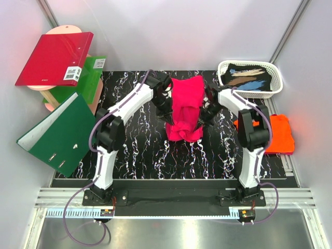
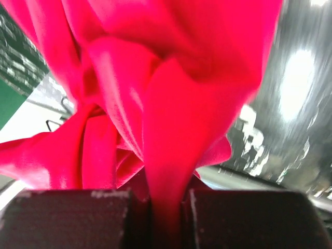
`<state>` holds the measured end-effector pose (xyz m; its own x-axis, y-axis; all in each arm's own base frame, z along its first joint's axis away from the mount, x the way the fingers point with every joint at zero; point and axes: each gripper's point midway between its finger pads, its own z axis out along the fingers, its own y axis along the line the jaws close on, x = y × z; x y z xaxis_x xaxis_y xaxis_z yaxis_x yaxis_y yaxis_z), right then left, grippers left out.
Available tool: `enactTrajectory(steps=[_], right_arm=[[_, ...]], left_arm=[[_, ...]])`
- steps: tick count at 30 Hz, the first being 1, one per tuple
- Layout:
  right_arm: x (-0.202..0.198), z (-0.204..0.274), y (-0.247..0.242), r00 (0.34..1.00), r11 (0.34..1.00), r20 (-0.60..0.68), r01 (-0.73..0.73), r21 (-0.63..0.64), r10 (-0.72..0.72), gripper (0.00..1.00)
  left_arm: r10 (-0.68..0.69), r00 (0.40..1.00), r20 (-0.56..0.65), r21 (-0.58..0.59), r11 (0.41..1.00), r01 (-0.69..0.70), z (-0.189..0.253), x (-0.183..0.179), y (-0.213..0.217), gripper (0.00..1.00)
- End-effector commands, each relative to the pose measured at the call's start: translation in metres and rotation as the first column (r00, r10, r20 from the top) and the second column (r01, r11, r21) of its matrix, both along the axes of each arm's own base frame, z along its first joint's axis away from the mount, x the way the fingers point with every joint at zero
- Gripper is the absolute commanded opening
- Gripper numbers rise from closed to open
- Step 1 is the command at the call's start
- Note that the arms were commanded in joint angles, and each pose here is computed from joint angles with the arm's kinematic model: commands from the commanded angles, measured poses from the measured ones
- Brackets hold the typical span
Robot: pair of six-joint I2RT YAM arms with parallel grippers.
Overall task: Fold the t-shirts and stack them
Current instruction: Fold the folded rectangular tshirt in 1/3 of the way
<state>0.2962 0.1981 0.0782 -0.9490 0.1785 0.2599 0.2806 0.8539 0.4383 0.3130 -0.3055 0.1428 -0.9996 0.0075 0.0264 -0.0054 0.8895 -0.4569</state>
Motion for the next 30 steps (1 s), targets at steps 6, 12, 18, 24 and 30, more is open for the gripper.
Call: enactTrajectory(steps=[6,12,18,24,30], right_arm=[[0.071,-0.030,0.004,0.995,0.997,0.061,-0.073,-0.024,0.074,0.10],[0.089,-0.027,0.008,0.997,0.998,0.059,-0.047,0.040,0.044,0.16],[0.110,0.001,0.012,0.994,0.991,0.111,-0.011,0.137,-0.004,0.44],[0.148,0.044,0.012,0.965,0.967,0.250,0.009,0.255,-0.074,0.72],[0.197,0.058,-0.011,0.906,0.952,0.355,0.137,0.272,-0.232,0.74]], left_arm=[[0.063,0.998,-0.016,0.029,0.998,-0.062,-0.020,0.041,0.010,0.00],[0.103,0.995,-0.011,-0.037,0.994,-0.104,-0.019,0.071,0.006,0.00],[0.140,0.989,0.049,-0.131,0.983,-0.132,-0.001,0.096,0.001,0.77],[0.178,0.979,0.101,-0.165,0.973,-0.159,0.010,0.112,0.009,0.99],[0.173,0.977,0.125,-0.185,0.971,-0.149,0.020,0.111,0.015,0.99]])
